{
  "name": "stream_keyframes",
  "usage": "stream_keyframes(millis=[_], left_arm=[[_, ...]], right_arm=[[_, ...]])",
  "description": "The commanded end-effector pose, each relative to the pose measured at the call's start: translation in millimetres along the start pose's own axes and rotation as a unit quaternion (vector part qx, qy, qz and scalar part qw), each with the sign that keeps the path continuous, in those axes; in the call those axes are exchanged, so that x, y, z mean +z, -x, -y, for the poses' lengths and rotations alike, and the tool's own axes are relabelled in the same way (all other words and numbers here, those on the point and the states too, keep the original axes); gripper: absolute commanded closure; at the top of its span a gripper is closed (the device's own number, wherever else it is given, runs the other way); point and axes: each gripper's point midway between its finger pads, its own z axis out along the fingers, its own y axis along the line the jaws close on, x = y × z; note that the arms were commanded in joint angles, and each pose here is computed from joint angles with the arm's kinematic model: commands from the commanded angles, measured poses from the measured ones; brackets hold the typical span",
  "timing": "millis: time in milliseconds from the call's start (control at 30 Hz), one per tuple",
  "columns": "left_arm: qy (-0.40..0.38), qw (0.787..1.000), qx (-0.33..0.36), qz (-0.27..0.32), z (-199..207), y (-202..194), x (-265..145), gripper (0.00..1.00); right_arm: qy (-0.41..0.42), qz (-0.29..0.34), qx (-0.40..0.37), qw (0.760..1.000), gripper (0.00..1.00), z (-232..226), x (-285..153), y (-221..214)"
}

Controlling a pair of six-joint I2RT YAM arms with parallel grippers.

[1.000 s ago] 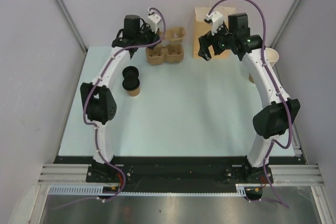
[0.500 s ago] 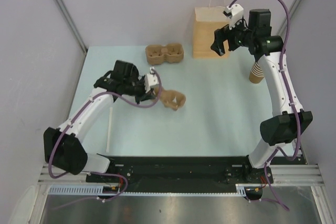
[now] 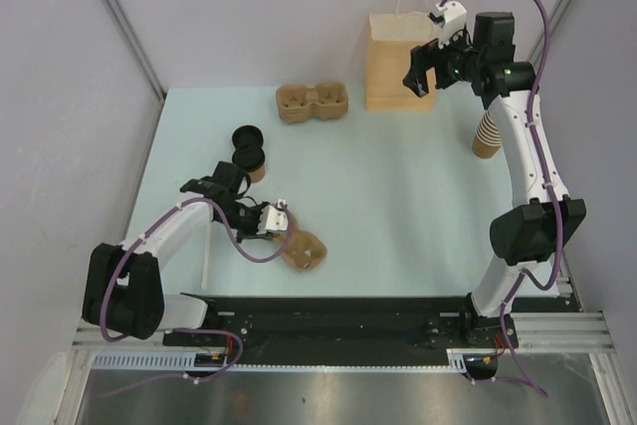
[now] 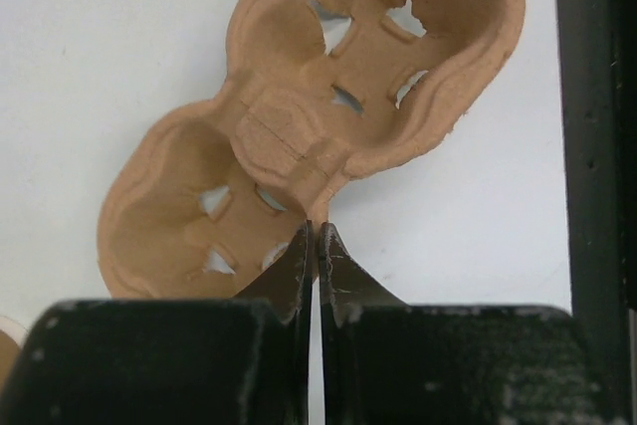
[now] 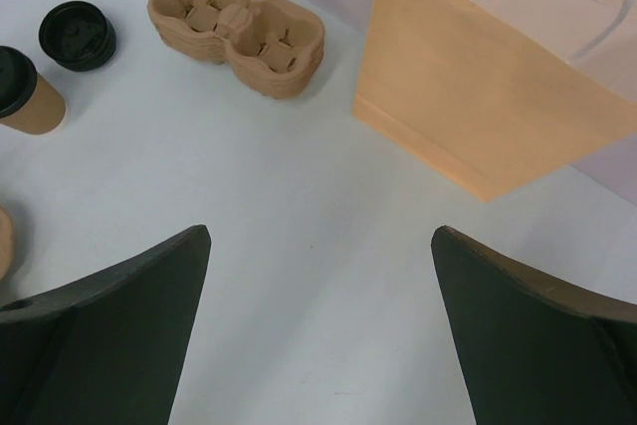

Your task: Pack the takeout coffee

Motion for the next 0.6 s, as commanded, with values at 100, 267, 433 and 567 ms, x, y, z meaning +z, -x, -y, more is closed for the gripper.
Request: stream_keyframes(millis=[100,267,433,567], left_arm=[[0.005,0.998,0.063,-0.008,-18,-21,-14,0.73],[0.014,0.998,0.067,-0.002,-13,-13,-23,0.34],[0.062,0.994,0.059,0.066,-25,42,-54,0.08],[0.094,0.988,0.014,0.120,-37,81,-78,0.01]], right_arm=[[-0.022,0.042,-0.031,0.998,0.00,16,3,35],[-0.044,0.047,-0.063,0.996,0.00,27,19,44],[-0.080,0.060,-0.121,0.988,0.01,37,44,59],[-0.103,0.078,-0.174,0.976,0.07,42,75,72]])
